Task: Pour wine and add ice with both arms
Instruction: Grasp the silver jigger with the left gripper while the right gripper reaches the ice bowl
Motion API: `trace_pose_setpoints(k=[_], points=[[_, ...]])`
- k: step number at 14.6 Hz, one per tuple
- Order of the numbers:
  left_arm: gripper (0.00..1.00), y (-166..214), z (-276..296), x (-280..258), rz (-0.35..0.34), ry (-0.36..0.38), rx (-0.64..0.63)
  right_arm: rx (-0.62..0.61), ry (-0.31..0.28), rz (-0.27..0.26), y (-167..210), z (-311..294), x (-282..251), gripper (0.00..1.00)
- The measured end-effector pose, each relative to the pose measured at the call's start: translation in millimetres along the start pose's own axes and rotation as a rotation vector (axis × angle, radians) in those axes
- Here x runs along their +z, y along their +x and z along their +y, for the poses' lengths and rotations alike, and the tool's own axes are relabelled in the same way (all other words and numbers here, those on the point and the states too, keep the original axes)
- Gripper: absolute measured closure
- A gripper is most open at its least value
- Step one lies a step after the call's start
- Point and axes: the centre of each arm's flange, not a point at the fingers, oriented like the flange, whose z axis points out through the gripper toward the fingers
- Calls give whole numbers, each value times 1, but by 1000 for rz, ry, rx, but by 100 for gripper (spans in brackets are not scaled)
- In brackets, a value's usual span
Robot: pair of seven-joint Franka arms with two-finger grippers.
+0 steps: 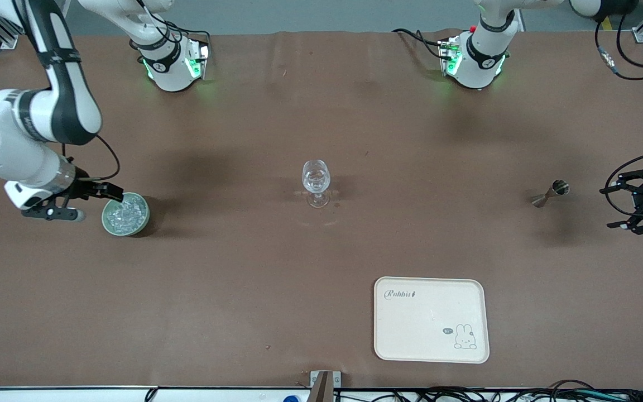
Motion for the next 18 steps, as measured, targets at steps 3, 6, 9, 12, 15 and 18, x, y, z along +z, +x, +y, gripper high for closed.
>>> trace_pose_setpoints(k=[3,6,9,12,15,18], points=[[0,38,-10,22,-83,25,-36,-25,-23,-9,-7,-1,31,2],[0,61,-20,38,-135,40,-13,-49,-44,8,-9,-1,58,5],[0,89,-37,54,-204,20,21,-66,-54,16,-10,-1,82,19],[0,101,-51,71,-289,33,47,-96,-79,12,-12,1,92,31],[0,102,-63,89,-356,52,70,-99,-86,17,-12,6,93,33],[2,111,-74,109,-410,-9,37,-103,-84,27,-14,5,100,33]])
